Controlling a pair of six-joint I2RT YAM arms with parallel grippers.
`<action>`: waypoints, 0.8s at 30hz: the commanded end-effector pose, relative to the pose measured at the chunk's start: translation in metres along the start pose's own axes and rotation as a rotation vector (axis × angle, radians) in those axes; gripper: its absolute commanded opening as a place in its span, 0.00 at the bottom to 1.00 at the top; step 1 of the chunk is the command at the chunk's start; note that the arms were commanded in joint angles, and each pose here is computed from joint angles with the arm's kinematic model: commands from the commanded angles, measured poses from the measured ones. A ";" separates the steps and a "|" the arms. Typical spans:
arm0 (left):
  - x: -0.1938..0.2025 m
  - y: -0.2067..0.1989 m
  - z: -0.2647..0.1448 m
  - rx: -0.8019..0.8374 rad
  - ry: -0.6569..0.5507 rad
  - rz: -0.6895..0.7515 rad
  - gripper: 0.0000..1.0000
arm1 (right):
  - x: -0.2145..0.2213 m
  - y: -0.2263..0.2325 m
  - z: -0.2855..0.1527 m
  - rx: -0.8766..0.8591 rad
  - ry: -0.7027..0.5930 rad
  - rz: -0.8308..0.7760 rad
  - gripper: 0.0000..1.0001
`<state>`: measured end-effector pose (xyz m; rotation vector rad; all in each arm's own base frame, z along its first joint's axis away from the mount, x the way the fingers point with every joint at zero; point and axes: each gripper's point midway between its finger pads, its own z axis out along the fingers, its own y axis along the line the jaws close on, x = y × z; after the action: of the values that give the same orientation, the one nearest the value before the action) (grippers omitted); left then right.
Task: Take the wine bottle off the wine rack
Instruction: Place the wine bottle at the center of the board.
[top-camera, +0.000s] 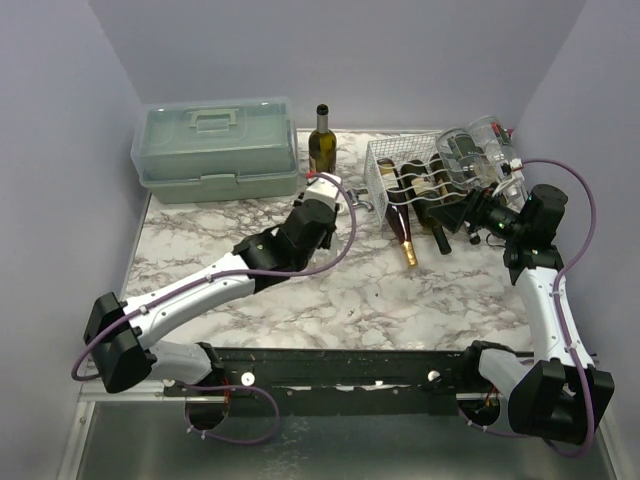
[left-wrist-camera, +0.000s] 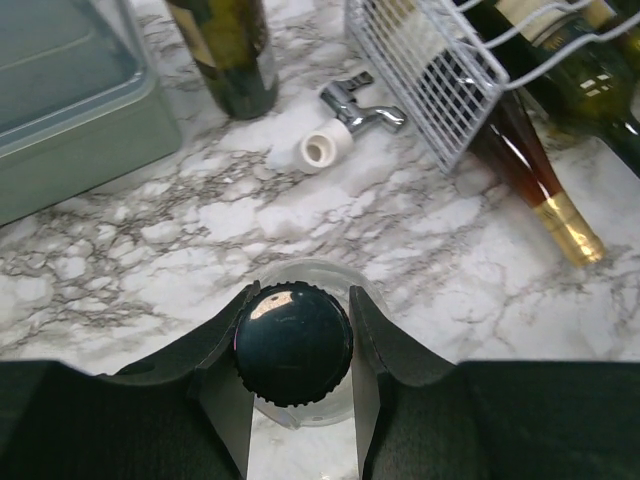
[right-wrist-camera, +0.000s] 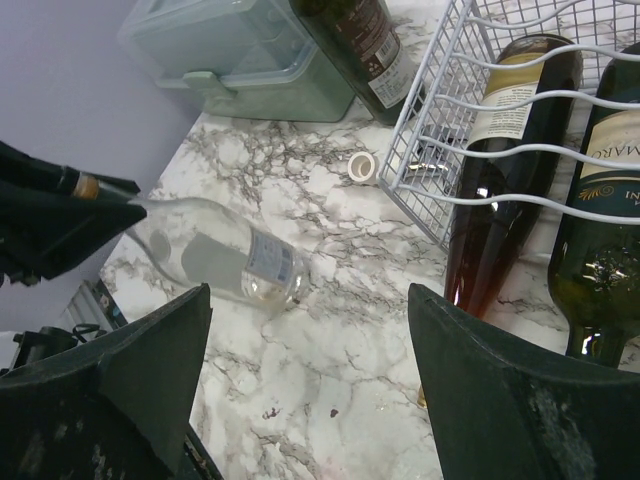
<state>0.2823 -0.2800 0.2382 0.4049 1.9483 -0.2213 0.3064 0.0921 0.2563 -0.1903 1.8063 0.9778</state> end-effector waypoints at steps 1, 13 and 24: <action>-0.076 0.042 -0.010 -0.024 -0.263 -0.171 0.00 | -0.001 -0.002 -0.002 0.014 -0.008 -0.019 0.83; -0.107 0.119 0.032 -0.078 -0.334 -0.252 0.00 | -0.002 -0.003 -0.002 0.018 -0.011 -0.031 0.83; -0.135 0.137 0.072 -0.089 -0.350 -0.183 0.00 | 0.001 -0.006 -0.003 0.032 0.000 -0.019 0.83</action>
<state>0.4137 -0.1825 0.2294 0.1304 1.9590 -0.1875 0.3075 0.0909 0.2554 -0.2002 1.8040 0.9603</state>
